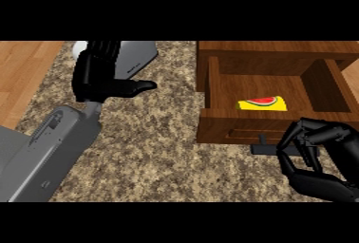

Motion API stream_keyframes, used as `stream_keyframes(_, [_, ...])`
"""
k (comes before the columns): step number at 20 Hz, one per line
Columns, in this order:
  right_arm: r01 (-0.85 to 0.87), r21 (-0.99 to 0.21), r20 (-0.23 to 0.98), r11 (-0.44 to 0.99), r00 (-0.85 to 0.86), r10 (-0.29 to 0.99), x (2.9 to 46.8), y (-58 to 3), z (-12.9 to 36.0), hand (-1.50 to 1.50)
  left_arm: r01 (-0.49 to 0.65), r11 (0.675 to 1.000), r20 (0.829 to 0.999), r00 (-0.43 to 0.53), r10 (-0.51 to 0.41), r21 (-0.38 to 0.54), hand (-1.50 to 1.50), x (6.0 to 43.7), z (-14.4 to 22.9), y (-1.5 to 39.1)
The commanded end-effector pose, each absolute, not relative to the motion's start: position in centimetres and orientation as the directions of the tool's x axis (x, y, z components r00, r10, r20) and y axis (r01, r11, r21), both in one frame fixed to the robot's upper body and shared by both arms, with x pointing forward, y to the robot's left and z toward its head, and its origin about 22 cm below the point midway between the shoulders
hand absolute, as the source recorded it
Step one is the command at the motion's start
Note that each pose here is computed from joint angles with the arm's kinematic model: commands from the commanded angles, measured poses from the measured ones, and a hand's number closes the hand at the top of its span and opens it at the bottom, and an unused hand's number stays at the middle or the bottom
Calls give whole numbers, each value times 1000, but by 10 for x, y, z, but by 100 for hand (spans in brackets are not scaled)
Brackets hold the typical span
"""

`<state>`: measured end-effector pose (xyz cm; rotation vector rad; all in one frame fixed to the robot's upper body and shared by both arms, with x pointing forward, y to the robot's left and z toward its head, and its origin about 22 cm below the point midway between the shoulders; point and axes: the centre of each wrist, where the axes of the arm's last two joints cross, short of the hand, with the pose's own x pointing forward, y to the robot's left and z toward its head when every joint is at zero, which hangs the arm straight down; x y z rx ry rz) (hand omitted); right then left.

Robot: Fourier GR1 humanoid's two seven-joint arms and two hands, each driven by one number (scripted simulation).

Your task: Pick up the cup, place it into the drawer and close the drawer

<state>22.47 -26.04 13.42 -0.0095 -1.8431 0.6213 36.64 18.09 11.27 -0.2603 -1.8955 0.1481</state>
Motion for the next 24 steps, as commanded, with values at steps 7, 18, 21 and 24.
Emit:
stream_keyframes(7, [-266, -791, 606, 551, -469, 643, 253, -252, 112, 150, 115, 963, 922, -281, 265, -242, -150, 317, 81, 243])
stream_keyframes(18, [-272, -868, 495, 415, -425, 758, 280, -224, 6, -150, 78, 961, 910, -309, 276, -265, -150, 280, 61, 295])
stream_keyframes(21, [-267, -884, 465, 384, -423, 778, 305, -207, 5, -150, 75, 962, 916, -294, 273, -263, -150, 283, 53, 328])
stream_keyframes(24, [-290, -890, 447, 353, -395, 803, 322, -210, 2, -150, 87, 964, 911, -313, 267, -252, -150, 257, 67, 336])
